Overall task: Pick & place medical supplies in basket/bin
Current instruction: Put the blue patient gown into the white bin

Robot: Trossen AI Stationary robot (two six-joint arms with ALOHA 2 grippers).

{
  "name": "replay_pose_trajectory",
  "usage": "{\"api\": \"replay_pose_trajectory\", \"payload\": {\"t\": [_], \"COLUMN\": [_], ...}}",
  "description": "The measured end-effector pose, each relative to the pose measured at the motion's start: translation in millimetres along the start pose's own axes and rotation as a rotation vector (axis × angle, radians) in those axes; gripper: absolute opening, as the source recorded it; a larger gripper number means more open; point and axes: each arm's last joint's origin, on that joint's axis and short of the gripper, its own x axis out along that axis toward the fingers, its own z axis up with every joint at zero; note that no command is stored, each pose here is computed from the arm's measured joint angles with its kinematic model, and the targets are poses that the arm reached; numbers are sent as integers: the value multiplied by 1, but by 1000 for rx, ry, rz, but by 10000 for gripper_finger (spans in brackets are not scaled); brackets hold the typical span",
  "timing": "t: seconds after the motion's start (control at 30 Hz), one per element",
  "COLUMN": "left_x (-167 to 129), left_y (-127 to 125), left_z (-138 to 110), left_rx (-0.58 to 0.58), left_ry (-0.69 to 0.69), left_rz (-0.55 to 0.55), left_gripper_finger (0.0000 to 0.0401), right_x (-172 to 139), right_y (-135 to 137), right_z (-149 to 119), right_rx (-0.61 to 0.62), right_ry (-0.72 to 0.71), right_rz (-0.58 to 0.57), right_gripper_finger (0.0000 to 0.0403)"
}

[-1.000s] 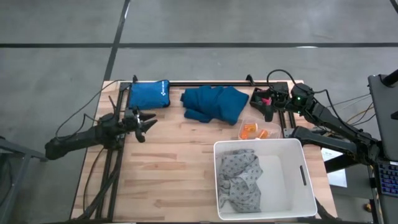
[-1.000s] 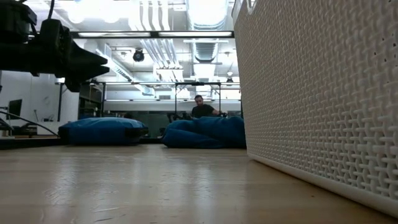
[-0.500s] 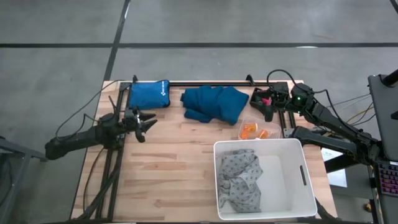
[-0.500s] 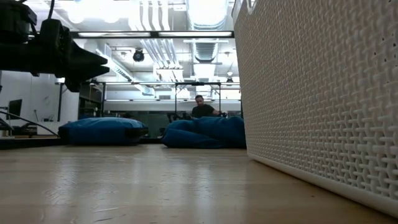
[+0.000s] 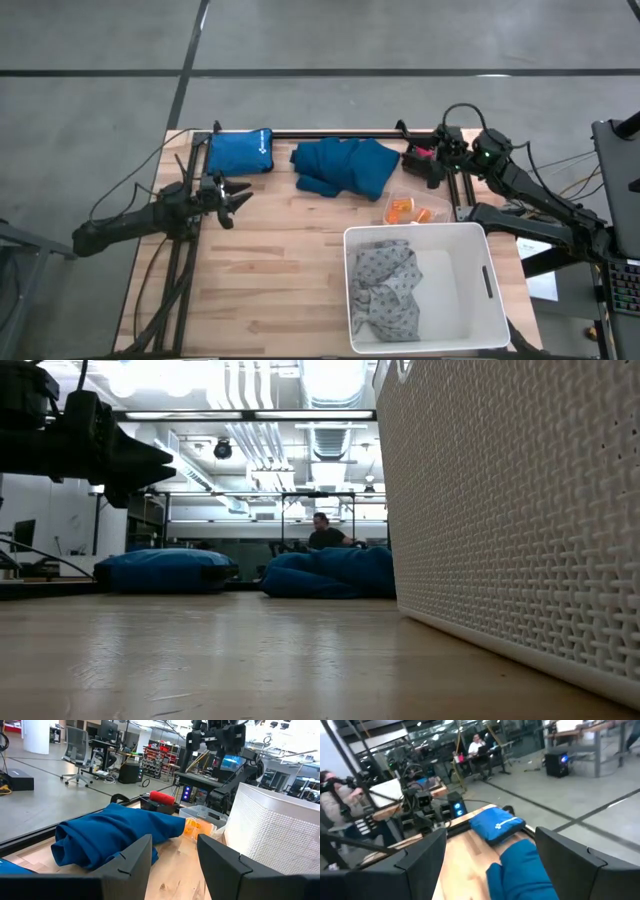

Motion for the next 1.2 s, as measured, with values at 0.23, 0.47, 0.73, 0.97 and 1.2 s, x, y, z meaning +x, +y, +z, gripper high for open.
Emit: {"api": "replay_pose_trajectory", "payload": {"t": [0.23, 0.47, 0.73, 0.97, 1.2], "left_x": [0, 0, 0, 0, 0], "left_y": [0, 0, 0, 0, 0], "left_z": [0, 0, 0, 0, 0], "left_rx": [1, 2, 3, 3, 3], "left_ry": [0, 0, 1, 0, 0], "left_rz": [0, 0, 0, 0, 0], "left_gripper_finger": [164, 164, 164, 164, 164], "right_x": [41, 95, 148, 188, 213], "right_y": [-7, -18, -34, -49, -63], "right_z": [20, 41, 52, 55, 38], "right_rx": [15, -83, -91, 10, 54], "right_ry": [167, 316, 548, 688, 863], "right_rz": [5, 35, -15, -90, -129], "right_gripper_finger": [286, 287, 292, 289, 290]}}
